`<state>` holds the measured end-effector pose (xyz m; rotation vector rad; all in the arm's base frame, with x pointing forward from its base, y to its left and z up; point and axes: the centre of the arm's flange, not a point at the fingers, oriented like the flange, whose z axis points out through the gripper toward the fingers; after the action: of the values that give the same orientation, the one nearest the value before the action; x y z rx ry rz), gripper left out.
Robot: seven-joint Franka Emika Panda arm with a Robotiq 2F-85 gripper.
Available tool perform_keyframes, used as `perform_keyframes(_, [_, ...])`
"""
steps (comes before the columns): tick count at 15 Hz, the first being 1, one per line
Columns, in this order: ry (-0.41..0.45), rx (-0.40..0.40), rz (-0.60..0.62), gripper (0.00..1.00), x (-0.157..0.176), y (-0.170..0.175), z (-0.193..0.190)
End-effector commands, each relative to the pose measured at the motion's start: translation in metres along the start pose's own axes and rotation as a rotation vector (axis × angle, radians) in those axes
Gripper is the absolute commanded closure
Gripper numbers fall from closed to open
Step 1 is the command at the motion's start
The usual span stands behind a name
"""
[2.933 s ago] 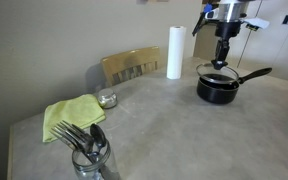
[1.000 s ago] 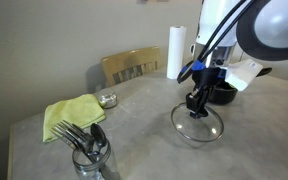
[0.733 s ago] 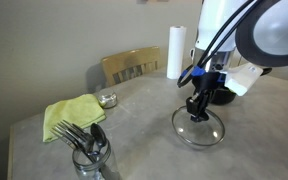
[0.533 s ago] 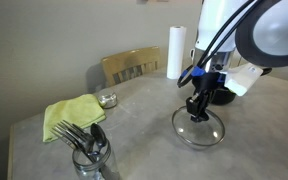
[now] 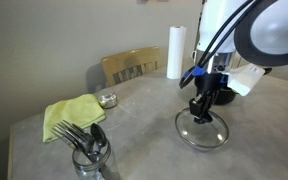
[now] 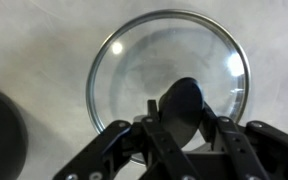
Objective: Remove the lid off the black pot and place it on the table.
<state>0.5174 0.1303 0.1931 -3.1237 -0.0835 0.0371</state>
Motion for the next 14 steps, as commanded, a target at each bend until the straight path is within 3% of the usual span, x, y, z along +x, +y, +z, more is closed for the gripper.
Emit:
perform_keyframes(1, [-0.024, 0.029, -0.014, 0.84, -0.006, 0.009, -0.002])
perform_keyframes(9, [-0.038, 0.049, -0.071, 0.82, -0.011, 0.018, 0.005])
perform_keyframes(10, [-0.038, 0.047, -0.083, 0.57, -0.012, 0.019, 0.004])
perform_keyframes(11, [-0.039, 0.047, -0.094, 0.38, -0.013, 0.02, 0.003])
perform_keyframes(14, [-0.038, 0.052, -0.123, 0.22, -0.012, 0.021, -0.001])
